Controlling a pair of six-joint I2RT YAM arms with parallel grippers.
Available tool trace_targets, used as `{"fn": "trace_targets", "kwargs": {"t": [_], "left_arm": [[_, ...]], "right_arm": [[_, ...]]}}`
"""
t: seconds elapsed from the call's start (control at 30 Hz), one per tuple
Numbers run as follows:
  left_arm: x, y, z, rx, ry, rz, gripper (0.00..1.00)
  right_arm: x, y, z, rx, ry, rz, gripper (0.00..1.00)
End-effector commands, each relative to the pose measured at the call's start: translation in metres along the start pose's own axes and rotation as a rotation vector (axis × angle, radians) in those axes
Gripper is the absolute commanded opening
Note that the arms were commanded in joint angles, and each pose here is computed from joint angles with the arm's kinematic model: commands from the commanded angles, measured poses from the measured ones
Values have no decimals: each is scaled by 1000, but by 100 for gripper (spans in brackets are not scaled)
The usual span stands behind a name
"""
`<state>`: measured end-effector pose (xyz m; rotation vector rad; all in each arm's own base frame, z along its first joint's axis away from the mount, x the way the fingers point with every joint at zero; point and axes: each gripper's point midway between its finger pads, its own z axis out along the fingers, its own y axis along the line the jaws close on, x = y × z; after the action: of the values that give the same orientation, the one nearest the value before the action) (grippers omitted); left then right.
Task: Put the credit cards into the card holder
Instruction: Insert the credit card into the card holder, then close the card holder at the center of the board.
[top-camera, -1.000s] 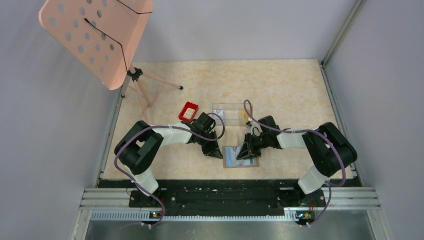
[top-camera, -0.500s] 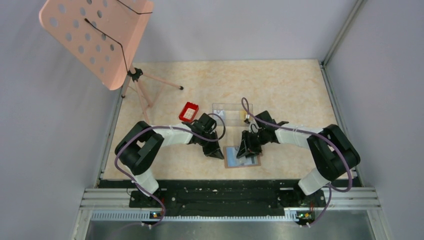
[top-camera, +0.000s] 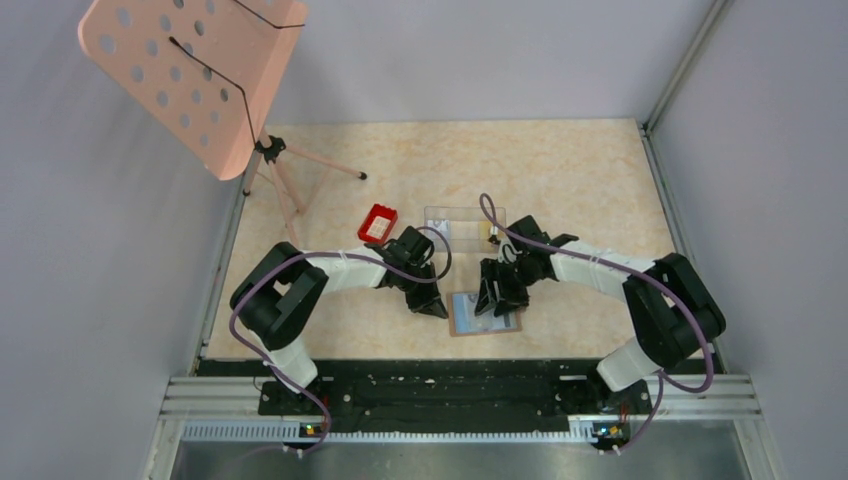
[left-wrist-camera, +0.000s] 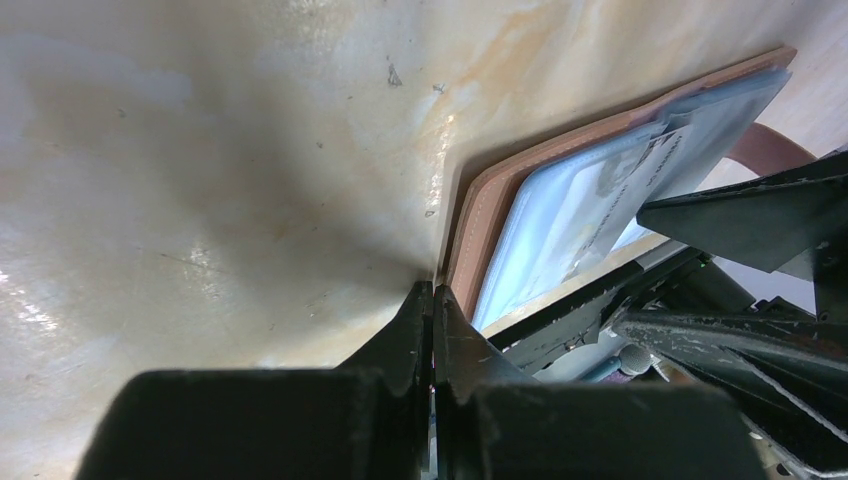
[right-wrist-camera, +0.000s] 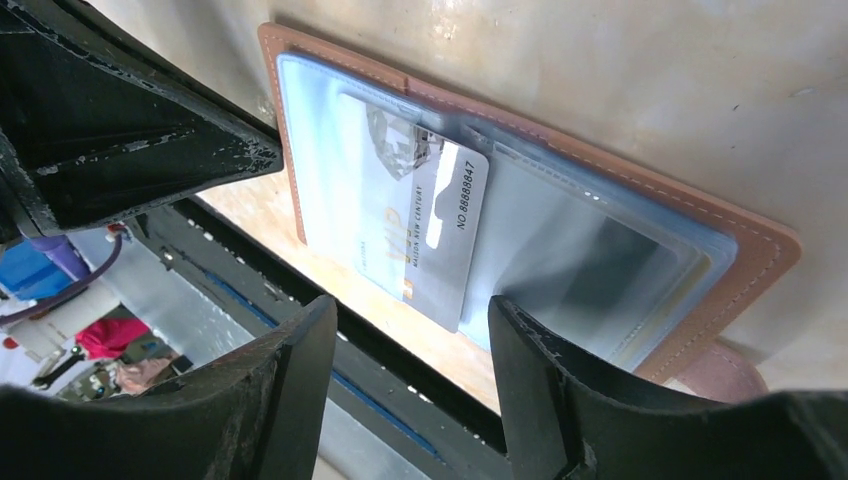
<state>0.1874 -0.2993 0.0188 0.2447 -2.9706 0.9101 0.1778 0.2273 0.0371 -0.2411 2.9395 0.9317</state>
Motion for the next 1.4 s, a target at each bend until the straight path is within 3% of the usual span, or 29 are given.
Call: {"fn": "trace_targets", "kwargs": {"t": [0.0, 0.57, 0.7, 1.03, 1.27, 1.37], "left_arm": [[-7, 6, 5, -42, -34, 12, 0], [-6, 0, 6, -42, -21, 35, 0], [-9, 2, -1, -74, -44, 58, 1], [-11, -9, -21, 5, -84, 91, 47], [-7, -18, -15, 158, -41, 93, 54], [-4, -19, -8, 186, -10, 84, 55]], "right_arm": [[-8, 3, -6, 29, -39, -79, 56], [-8, 41, 27, -121, 43, -102, 40], [-16, 54, 21, -152, 15, -114, 23], [-15, 41, 4, -65, -30, -148, 21], [-12, 15, -6, -20, -73, -123, 11], [-4, -6, 0, 26, -54, -108, 1]]}}
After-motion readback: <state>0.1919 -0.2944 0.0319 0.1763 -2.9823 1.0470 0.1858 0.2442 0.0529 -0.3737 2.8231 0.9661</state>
